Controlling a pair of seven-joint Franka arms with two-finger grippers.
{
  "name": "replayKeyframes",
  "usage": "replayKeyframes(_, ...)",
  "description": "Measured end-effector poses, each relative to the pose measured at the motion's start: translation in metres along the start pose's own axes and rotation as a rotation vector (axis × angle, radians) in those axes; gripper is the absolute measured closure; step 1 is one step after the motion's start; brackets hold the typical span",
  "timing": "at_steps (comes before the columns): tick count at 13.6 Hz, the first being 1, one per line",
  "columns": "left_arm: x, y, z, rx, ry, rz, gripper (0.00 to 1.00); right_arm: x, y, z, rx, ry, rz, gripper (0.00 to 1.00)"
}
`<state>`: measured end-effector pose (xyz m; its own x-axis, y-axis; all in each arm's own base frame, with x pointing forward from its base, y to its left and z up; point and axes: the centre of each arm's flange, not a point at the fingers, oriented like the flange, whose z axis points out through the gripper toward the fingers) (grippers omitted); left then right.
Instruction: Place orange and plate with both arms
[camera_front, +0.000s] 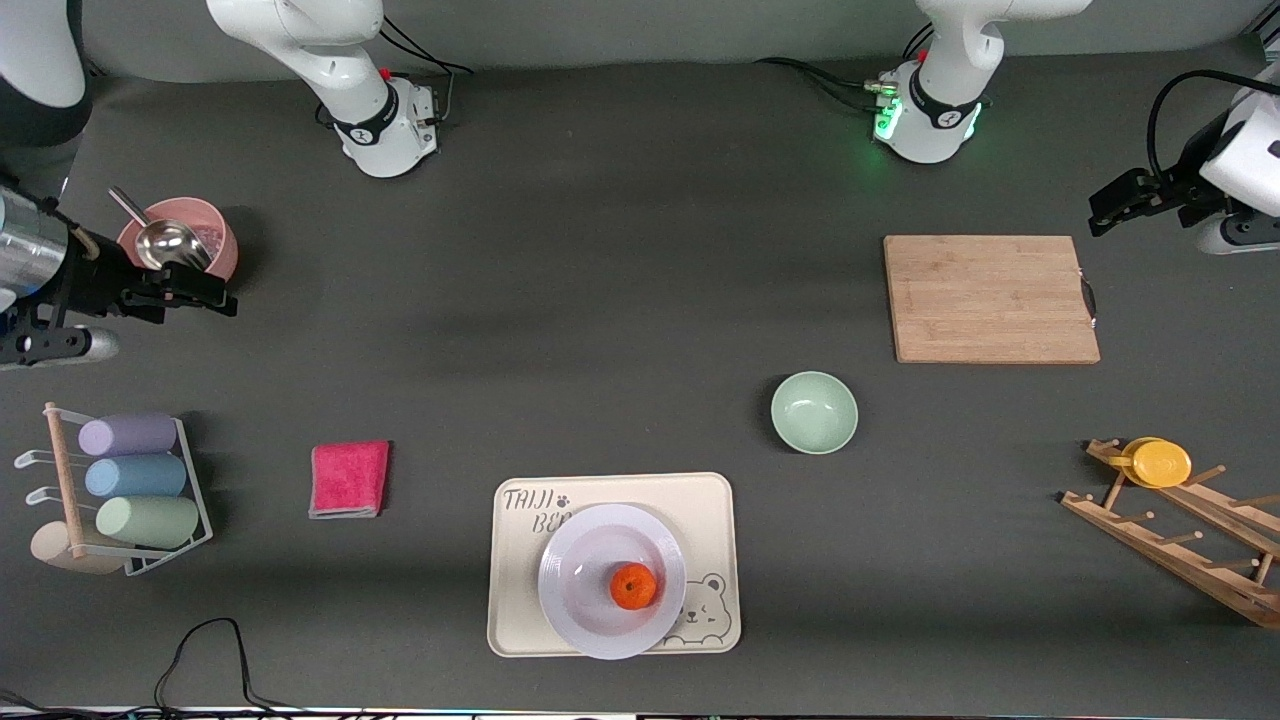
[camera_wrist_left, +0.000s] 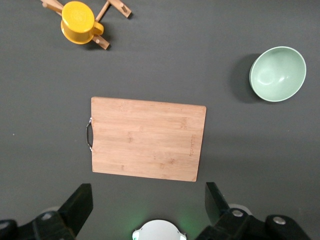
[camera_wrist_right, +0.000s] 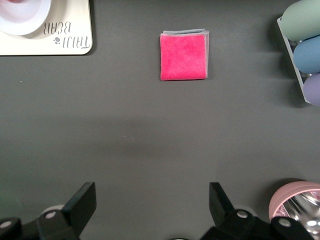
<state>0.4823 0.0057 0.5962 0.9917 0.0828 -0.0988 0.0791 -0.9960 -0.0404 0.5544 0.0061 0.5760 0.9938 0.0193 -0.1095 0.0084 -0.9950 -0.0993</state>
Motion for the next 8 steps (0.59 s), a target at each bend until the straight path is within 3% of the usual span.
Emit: replayKeyframes(8,-0.002,0.012,-0.002,0.027,0.002,0.0,0.0,-0.009,-0.003,0.004,-0.067,0.007,0.014,0.0)
